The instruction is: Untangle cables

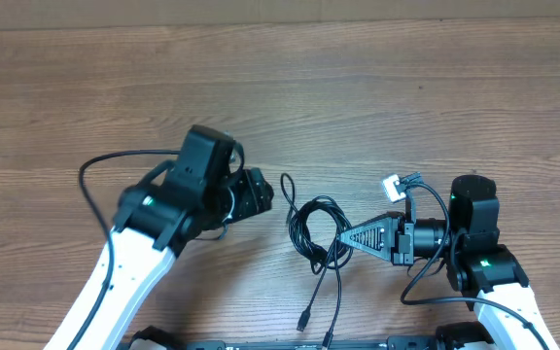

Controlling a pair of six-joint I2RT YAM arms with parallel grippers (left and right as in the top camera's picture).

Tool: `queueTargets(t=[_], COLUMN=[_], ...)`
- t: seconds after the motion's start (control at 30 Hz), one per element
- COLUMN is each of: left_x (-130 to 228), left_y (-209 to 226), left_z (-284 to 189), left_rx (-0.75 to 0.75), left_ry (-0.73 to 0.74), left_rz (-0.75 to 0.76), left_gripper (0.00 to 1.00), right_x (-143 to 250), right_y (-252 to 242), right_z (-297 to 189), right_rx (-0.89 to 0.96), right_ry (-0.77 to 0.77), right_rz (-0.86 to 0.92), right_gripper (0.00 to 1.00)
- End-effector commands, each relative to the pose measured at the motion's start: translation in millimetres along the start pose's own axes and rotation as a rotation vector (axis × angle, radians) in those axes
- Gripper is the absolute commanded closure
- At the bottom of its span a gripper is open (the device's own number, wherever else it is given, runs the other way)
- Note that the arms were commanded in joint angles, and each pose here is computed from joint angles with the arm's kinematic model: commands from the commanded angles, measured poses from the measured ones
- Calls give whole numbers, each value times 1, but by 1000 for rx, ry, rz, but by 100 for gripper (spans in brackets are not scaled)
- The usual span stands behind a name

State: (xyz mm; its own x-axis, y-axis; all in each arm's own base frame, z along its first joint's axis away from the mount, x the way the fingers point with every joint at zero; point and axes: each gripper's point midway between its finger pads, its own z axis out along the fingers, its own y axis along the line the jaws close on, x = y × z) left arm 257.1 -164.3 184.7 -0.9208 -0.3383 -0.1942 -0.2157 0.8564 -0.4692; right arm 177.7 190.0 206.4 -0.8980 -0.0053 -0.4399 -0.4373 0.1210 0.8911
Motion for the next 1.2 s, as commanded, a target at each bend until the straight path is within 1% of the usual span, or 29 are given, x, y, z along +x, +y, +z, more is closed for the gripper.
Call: queueTargets(t=[0.0,0.07,0.1,0.13,0.2,0.27,0.33,0.4,0.43,0.47,0.53,0.57,0.6,0.73,0.93,1.1,1.17], left_x=[-4,-8,-11,-14,-20,-28,-34,-39,-40,-40,-38,-36,-34,-20,-5,5,3], left_y=[4,0,-5,-9,-14,-11,-5,-2,-3,-5,-10,-12,-14,-25,-31,-40,-42], left_z=[16,24,26,28,28,25,23,20,18,16,13,13,13,17,29,39,44], left_rx=[-39,-21,6,32,76,90,97,118,139,161,193,203,209,200,135,128,131], left_ry=[21,31,37,43,48,46,51,63,81,100,136,149,160,182,157,184,187], left_rz=[-127,-165,-169,-174,-223,-330,-437,-498,-516,-523,-530,-529,-524,-477,-400,-387,-384], left_gripper=[15,14,13,11,9,8,4,0,0,3,14,17,18,19,22,36,38], right_x=[-3,-3,-2,-2,-2,-2,-2,-1,1,2,3,3,3,4,4,4,5], right_y=[8,8,8,8,8,8,8,7,6,6,3,0,-2,-2,-3,-3,-3], right_z=[0,0,0,0,0,0,0,0,0,0,0,0,0,0,0,0,0], right_rx=[-18,-18,-17,-17,-17,-17,-17,-15,-14,-12,-1,11,21,25,25,26,26], right_ry=[9,9,9,10,10,10,10,12,14,16,15,12,9,9,10,10,11], right_rz=[-28,-26,-24,-24,-22,-22,-34,-41,-45,-43,-41,-36,-33,-36,-32,-29,-28], right_gripper=[96,96,96,96,96,96,96,96,96,96,96,96,96,96,96,96,96])
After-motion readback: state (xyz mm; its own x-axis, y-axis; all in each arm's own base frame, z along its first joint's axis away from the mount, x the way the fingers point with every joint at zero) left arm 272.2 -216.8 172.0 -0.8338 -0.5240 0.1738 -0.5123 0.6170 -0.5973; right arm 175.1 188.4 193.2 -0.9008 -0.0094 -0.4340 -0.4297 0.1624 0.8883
